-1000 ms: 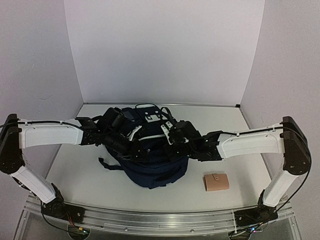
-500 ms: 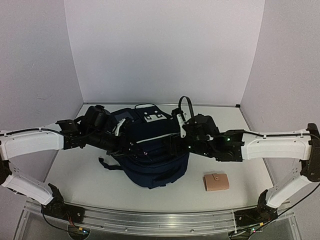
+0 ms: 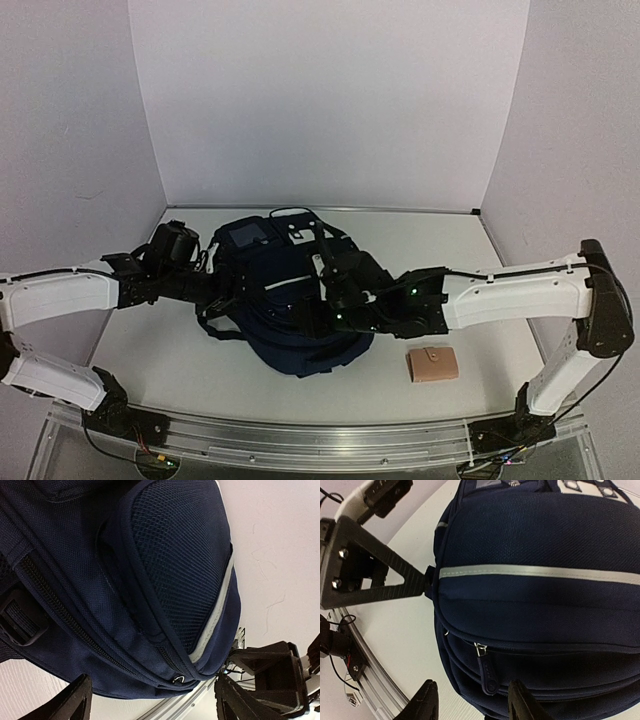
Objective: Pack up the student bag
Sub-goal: Zip the student bag at the center of the board.
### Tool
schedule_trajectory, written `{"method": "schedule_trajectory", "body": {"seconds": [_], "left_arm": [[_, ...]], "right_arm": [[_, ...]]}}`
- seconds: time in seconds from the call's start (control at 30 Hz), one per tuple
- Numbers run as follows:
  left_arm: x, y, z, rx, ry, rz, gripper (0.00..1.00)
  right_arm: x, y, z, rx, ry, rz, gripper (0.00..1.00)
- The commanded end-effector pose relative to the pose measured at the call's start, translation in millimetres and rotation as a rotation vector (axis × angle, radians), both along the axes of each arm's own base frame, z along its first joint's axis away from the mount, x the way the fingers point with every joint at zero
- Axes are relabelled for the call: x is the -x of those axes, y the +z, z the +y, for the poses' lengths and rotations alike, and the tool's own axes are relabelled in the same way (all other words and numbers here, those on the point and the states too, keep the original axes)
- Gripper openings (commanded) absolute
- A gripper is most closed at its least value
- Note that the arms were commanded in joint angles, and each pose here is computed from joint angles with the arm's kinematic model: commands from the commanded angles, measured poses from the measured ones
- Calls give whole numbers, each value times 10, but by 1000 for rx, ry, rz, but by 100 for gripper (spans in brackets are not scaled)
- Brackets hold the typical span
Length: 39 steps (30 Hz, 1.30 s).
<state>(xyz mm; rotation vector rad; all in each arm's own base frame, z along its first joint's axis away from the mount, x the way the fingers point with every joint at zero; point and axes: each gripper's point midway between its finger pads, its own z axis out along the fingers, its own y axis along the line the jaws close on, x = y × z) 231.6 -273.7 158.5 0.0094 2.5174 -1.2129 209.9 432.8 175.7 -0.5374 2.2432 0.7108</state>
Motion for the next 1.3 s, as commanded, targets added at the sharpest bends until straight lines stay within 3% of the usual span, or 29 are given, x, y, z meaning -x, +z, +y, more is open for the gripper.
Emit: {"method": "schedule_trajectory", "body": {"seconds": [0.0, 0.3, 0.43, 0.5, 0.57, 0.73, 1.27], "left_arm": [[-144, 60, -37, 42, 42, -43, 84], [-286, 32, -64, 62, 74, -71, 82], [-369, -102, -59, 30, 94, -63, 81], [-400, -214, -40, 1, 106, -51, 76], [-455, -324, 1, -21, 132, -46, 68], [-587, -481, 95, -52, 184, -47, 55], [-716, -599, 153, -89, 189, -59, 49]], "right_arm": [[-33, -21, 87, 23, -15, 4, 45], [-130, -169, 192, 101, -24, -34, 39], [-165, -252, 181, 143, -53, -48, 21], [-195, -248, 146, 150, -84, -55, 7], [-237, -204, 74, 145, -130, -65, 0], [-318, -104, -189, 158, -225, -104, 0], [-1022, -224, -1313, 223, -420, -87, 0]]}}
